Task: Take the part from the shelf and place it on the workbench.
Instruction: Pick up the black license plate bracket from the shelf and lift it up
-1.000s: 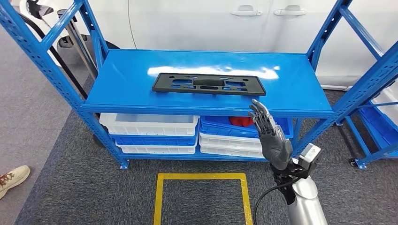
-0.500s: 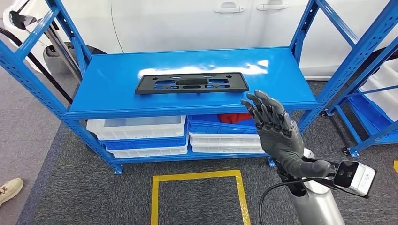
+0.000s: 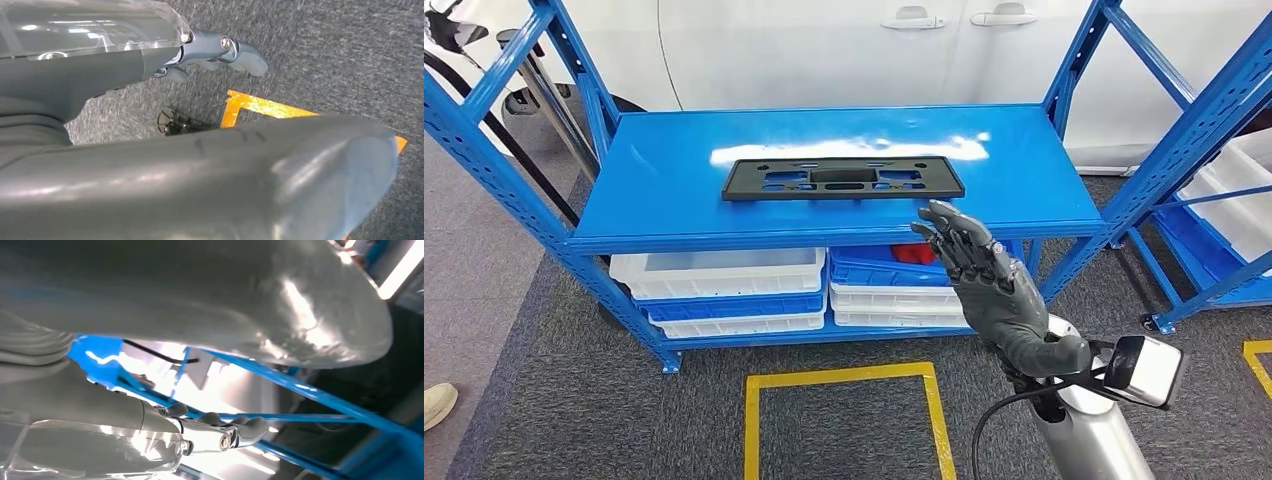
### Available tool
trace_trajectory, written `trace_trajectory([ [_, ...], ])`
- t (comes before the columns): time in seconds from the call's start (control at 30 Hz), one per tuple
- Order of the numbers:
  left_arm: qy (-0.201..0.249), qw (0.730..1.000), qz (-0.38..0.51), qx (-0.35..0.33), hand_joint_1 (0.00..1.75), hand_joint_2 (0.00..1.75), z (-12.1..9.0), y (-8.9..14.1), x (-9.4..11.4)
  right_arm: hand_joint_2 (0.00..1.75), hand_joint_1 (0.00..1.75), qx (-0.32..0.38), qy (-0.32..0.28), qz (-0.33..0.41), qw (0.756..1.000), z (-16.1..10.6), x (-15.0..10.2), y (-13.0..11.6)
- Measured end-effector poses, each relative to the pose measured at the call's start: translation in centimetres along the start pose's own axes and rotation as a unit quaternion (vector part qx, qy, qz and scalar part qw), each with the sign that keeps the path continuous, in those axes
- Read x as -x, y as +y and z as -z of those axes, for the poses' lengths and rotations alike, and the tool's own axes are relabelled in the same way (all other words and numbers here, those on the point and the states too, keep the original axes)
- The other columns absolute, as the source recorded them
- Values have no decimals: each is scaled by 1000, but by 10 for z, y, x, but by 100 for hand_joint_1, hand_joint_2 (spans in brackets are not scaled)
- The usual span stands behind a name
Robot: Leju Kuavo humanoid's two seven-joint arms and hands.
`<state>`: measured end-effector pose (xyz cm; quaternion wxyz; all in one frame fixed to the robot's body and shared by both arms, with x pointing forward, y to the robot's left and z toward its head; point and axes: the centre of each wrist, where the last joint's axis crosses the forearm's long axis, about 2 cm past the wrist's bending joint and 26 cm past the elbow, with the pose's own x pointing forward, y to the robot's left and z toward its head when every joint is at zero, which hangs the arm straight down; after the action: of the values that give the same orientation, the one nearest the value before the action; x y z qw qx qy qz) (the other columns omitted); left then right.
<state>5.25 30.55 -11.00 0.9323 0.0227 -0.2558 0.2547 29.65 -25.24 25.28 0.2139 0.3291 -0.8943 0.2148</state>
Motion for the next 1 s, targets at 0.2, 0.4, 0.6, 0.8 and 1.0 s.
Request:
trace_trajectory([
  [0.2, 1, 1000, 1, 4, 0, 0, -1, -2, 4, 0, 0, 4, 20, -1, 1000, -12, 8, 8],
  [0.4, -1, 1000, 2, 9, 0, 0, -2, -5, 5, 0, 0, 4, 24, -2, 1000, -16, 10, 14],
  [0.6, 1, 1000, 5, 10, 0, 0, -3, -4, 7, 0, 0, 7, 34, 2, 999, -20, 10, 19],
  [0.8, 4, 1000, 6, 7, 0, 0, -4, -2, 10, 0, 0, 7, 38, 3, 999, -24, 10, 23],
  [1.0, 1, 1000, 6, 8, 0, 0, -3, -4, 8, 0, 0, 4, 35, 1, 999, -23, 9, 23],
])
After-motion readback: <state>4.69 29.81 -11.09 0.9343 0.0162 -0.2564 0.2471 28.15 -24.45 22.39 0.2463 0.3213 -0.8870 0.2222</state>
